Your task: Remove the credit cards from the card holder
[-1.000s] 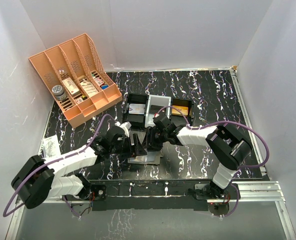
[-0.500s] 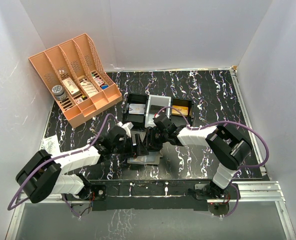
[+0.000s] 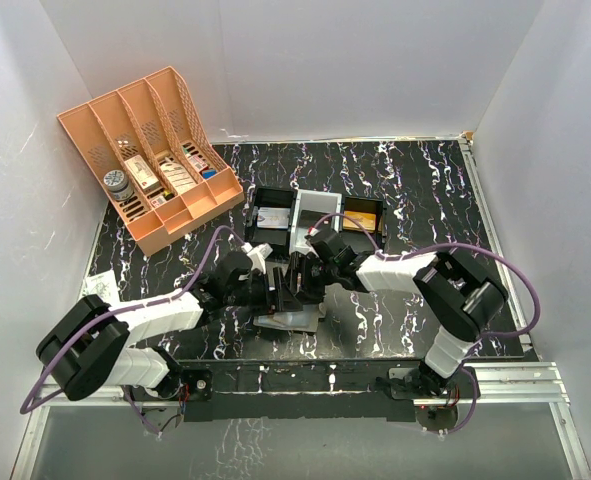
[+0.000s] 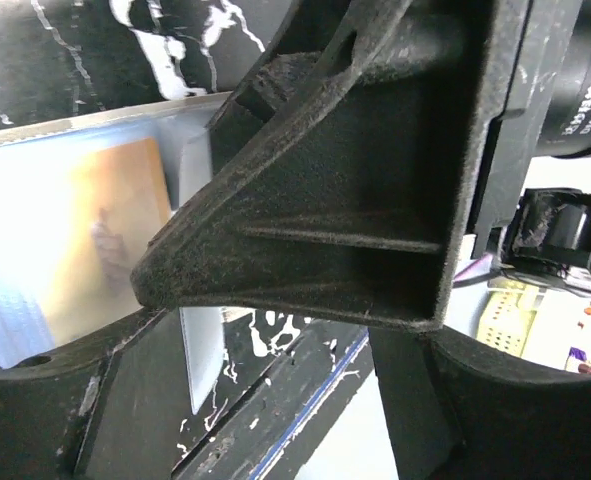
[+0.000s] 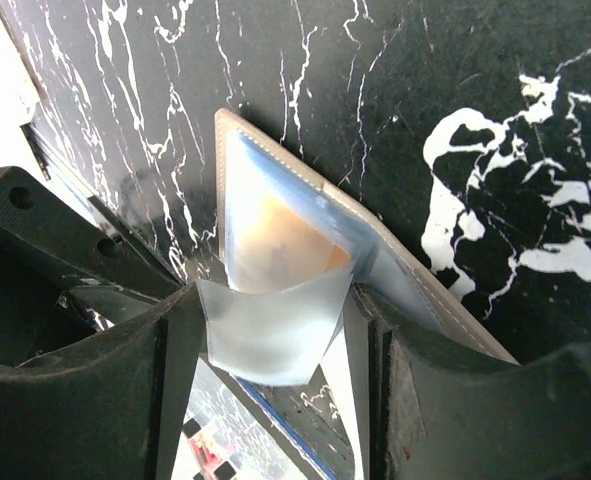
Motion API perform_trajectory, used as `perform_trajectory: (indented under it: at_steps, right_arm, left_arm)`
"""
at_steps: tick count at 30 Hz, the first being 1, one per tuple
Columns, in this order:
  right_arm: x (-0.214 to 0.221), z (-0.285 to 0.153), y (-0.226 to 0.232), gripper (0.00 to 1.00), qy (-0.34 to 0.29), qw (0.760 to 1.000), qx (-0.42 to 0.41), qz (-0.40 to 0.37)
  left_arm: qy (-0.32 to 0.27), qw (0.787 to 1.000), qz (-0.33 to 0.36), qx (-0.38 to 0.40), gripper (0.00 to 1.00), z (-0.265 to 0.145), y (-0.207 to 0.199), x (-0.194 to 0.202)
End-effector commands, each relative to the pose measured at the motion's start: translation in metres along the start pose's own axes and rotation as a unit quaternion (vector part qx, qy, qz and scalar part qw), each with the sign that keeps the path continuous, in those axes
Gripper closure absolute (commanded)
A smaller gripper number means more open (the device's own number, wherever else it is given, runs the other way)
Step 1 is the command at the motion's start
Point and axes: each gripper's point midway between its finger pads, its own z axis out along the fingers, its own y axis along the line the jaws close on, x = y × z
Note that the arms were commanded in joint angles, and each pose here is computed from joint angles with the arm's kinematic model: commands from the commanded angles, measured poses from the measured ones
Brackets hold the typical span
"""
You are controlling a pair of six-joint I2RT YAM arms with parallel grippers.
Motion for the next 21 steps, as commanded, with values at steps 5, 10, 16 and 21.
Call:
perform_trajectory:
  at_steps: [5,10,16,21]
  right_arm:
    - [-0.033,-0.042,0.022,0.39,-0.068,0.998,0.006,-0.014]
    - [-0.050,-0.065,-0.007,0.38,-0.114,0.990,0.078,0.019]
    - [-0.052,-0.076,0.003,0.49,-0.125,0.991,0.053,0.015]
    - [-0.051,-0.076,0.020,0.61,-0.111,0.994,0.020,0.000]
  left_arm:
    - [0.012,0.997,0.023,0.071,0.39,0.001,-0.036,-0.008]
    - [0.035,0.996,0.016,0.076,0.39,0.013,-0.034,0.001]
    - [0.064,0.998,-0.003,0.026,0.40,0.032,-0.010,0.018]
    - [0.050,0.999,0.003,0.007,0.42,0.033,-0.008,0.014]
